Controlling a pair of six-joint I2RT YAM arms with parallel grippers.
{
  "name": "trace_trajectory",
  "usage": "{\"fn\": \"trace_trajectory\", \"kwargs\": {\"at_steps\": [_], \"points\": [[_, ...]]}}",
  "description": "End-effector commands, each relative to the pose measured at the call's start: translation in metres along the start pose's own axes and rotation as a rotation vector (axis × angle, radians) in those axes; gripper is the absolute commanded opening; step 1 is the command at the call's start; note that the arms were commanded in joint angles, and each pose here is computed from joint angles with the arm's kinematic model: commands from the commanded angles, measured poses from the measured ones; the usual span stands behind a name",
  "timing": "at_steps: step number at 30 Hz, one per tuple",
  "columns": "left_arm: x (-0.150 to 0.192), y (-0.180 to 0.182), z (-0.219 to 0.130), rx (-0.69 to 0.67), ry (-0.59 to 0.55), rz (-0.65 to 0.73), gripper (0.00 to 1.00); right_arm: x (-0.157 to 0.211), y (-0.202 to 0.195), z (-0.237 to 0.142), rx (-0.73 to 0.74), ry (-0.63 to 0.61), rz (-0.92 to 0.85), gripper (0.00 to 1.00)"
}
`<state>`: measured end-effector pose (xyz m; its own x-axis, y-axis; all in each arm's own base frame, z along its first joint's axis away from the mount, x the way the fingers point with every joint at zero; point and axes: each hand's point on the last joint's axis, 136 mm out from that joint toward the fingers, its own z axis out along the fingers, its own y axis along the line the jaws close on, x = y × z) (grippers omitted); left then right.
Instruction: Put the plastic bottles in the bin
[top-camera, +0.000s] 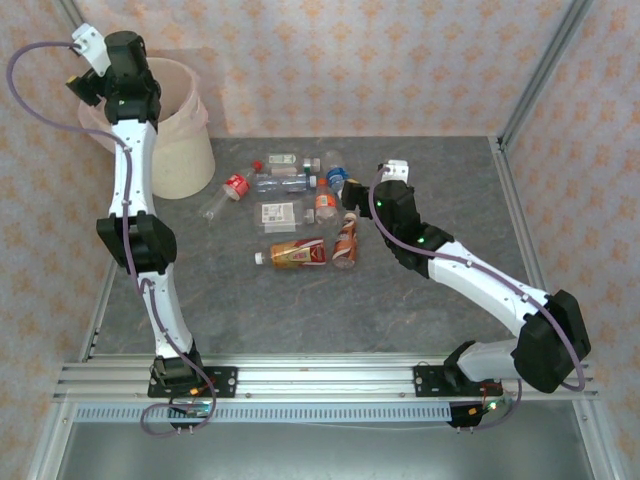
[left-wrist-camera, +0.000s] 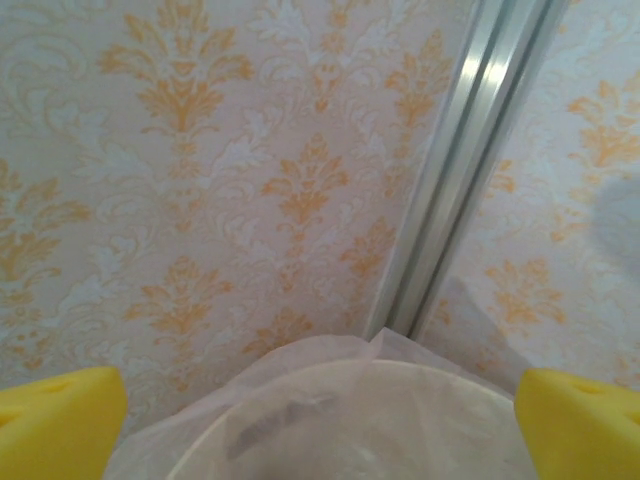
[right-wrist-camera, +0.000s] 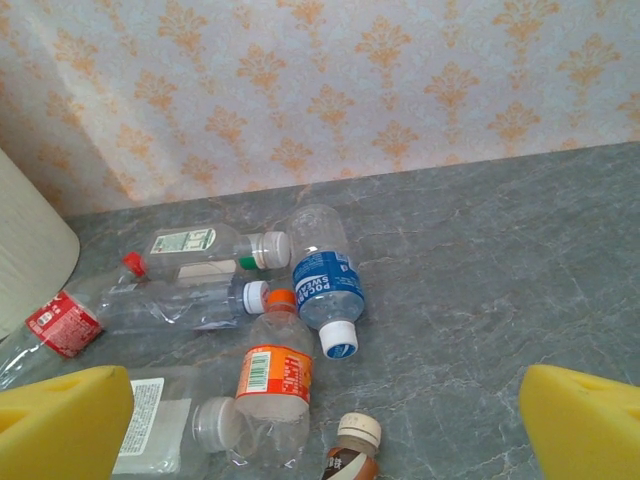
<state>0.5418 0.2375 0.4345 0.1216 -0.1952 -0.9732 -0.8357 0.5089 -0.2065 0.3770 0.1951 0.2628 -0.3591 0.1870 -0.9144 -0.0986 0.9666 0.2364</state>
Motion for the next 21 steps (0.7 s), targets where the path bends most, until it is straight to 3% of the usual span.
{"fn": "trace_trajectory", "kwargs": {"at_steps": [1, 6, 12, 21], "points": [[-0.009, 0.001, -0.021, 0.063, 0.080, -0.009, 1.00, -0.004, -0.010, 0.000, 0.056, -0.015, 0.033, 0.99], [0.005, -0.004, -0.042, 0.172, 0.204, -0.018, 1.00, 0.014, -0.024, 0.014, 0.080, 0.075, 0.091, 0.99], [0.021, -0.034, -0.086, 0.480, 0.355, -0.080, 1.00, 0.054, -0.028, 0.033, 0.054, 0.273, 0.160, 0.99], [0.037, -0.052, -0.172, 0.808, 0.477, -0.257, 1.00, 0.113, -0.037, 0.016, 0.126, 0.500, 0.281, 1.00]]}}
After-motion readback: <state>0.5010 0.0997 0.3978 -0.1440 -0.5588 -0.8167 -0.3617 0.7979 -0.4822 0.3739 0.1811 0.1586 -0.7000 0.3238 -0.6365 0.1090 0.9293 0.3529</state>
